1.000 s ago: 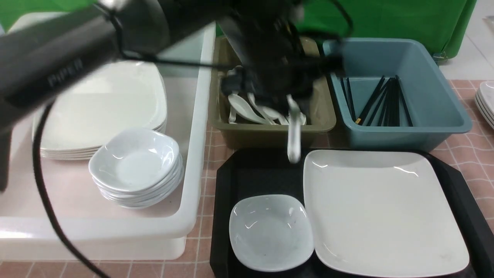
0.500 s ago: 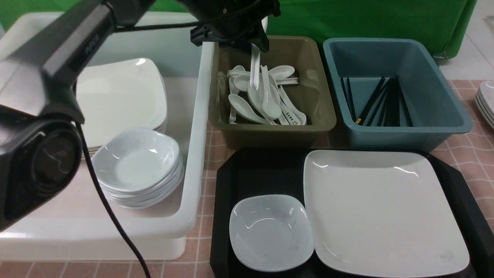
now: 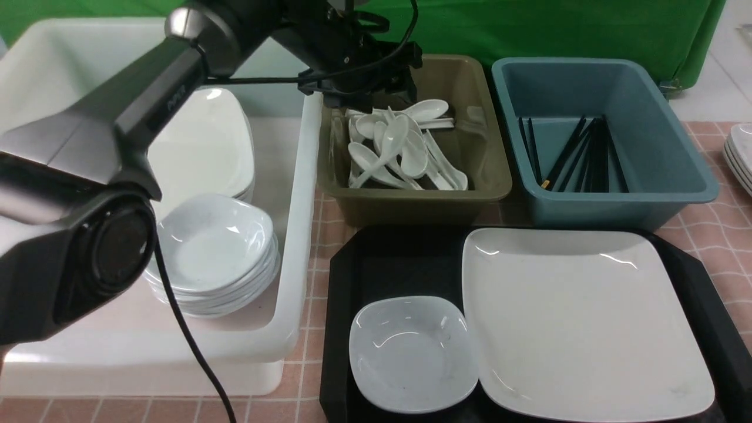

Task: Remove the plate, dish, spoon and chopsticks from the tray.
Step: Use the left arm to put the soup spoon into the small storage box in the middle, then use the left arm to grab a small plate from the dinner plate

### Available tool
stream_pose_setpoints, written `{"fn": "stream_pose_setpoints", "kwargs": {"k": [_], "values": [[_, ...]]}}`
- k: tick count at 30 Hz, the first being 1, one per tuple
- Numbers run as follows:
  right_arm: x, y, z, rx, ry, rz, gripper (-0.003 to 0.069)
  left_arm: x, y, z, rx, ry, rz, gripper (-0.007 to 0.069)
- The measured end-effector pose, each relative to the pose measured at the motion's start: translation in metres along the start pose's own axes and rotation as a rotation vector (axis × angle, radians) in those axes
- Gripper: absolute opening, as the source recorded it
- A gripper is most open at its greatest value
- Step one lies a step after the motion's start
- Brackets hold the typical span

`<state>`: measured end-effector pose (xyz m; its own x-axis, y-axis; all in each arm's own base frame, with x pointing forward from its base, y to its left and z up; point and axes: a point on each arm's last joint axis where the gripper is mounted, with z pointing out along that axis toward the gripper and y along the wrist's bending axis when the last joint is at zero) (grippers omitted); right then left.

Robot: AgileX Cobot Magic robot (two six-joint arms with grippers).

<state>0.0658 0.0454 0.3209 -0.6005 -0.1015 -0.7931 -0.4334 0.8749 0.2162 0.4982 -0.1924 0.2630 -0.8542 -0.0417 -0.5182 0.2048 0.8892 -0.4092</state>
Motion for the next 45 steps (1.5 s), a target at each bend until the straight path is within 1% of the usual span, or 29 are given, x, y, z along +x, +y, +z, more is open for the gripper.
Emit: {"fn": "stream_pose_setpoints", "kwargs": {"k": [1,3,4,6,8,9,10,11,12,13,15,16,18,19,20,22,24,26,30,34,36,37,38,39,40,41,43,45], "values": [[0.000,0.000,0.000,0.000,0.001,0.000,0.0240,0.001,0.002,-0.006,-0.007,0.027,-0.002,0.0484],[0.000,0.000,0.000,0.000,0.003,0.000,0.0240,0.001,0.004,-0.018,-0.006,0.070,-0.003,0.0424],[0.000,0.000,0.000,0.000,0.005,0.000,0.0240,0.000,0.004,-0.028,0.000,0.091,0.006,0.0369],[0.001,0.000,0.000,0.000,0.006,0.000,0.0240,-0.004,0.001,-0.050,0.019,0.090,0.045,0.0232],[0.001,0.000,0.000,0.001,0.012,0.000,0.0240,-0.009,-0.011,-0.079,0.063,0.051,0.095,0.0093],[0.001,0.000,0.000,0.001,0.015,0.000,0.0240,-0.011,-0.018,-0.094,0.085,0.025,0.129,0.0052],[0.001,0.000,0.000,0.001,0.015,0.000,0.0240,-0.011,-0.018,-0.094,0.088,0.025,0.134,0.0052],[0.002,0.000,0.000,0.001,0.017,0.000,0.0240,-0.010,-0.032,-0.120,0.118,-0.012,0.191,0.0015],[0.002,0.000,0.000,0.001,0.017,0.000,0.0240,-0.009,-0.033,-0.121,0.122,-0.010,0.199,0.0013],[0.002,0.000,0.000,0.001,0.019,0.000,0.0240,-0.004,-0.043,-0.137,0.139,-0.018,0.226,0.0006],[0.002,0.000,0.000,0.001,0.020,0.000,0.0240,0.013,-0.053,-0.149,0.152,0.019,0.240,0.0006],[0.002,0.000,0.000,0.001,0.020,0.000,0.0240,0.033,-0.055,-0.148,0.152,0.090,0.240,0.0006],[0.002,0.000,0.000,0.001,0.020,0.000,0.0240,0.060,-0.059,-0.147,0.154,0.173,0.265,0.0006],[0.002,0.000,0.000,0.001,0.020,0.000,0.0240,0.064,-0.059,-0.147,0.154,0.186,0.264,0.0006],[0.002,0.000,0.000,0.001,0.020,0.001,0.0240,0.094,-0.061,-0.144,0.157,0.278,0.297,0.0006],[0.002,0.000,0.000,0.001,0.020,0.001,0.0240,0.127,-0.062,-0.132,0.159,0.401,0.321,0.0006],[0.002,0.000,0.000,0.001,0.018,0.000,0.0240,0.147,-0.065,-0.122,0.159,0.475,0.348,0.0006],[0.001,0.000,0.000,0.000,0.014,0.000,0.0240,0.163,-0.069,-0.110,0.139,0.536,0.392,0.0006],[0.001,0.000,0.000,0.000,0.014,0.000,0.0240,0.174,-0.078,-0.089,0.086,0.584,0.501,0.0018],[0.001,0.000,0.000,0.000,0.015,0.000,0.0240,0.172,-0.082,-0.067,0.019,0.600,0.638,0.0069],[0.001,0.000,0.000,0.000,0.015,0.000,0.0240,0.169,-0.082,-0.058,-0.008,0.599,0.678,0.0099],[0.001,0.000,0.000,0.000,0.015,0.000,0.0240,0.166,-0.080,-0.050,-0.043,0.600,0.709,0.0130],[0.001,0.000,0.000,0.000,0.015,0.000,0.0240,0.165,-0.080,-0.051,-0.048,0.597,0.713,0.0130],[0.001,0.000,0.000,0.000,0.015,0.000,0.0240,0.160,-0.078,-0.043,-0.083,0.592,0.746,0.0171],[0.001,0.000,0.000,0.000,0.015,0.000,0.0240,0.160,-0.076,-0.039,-0.094,0.594,0.753,0.0181],[0.001,0.000,0.000,0.000,0.016,0.000,0.0240,0.153,-0.074,-0.030,-0.137,0.577,0.787,0.0231],[0.002,0.000,0.000,0.001,0.018,0.000,0.0240,0.150,-0.072,-0.022,-0.156,0.571,0.815,0.0280],[0.002,0.000,0.000,0.001,0.020,0.000,0.0240,0.149,-0.072,-0.013,-0.150,0.567,0.849,0.0323]]}}
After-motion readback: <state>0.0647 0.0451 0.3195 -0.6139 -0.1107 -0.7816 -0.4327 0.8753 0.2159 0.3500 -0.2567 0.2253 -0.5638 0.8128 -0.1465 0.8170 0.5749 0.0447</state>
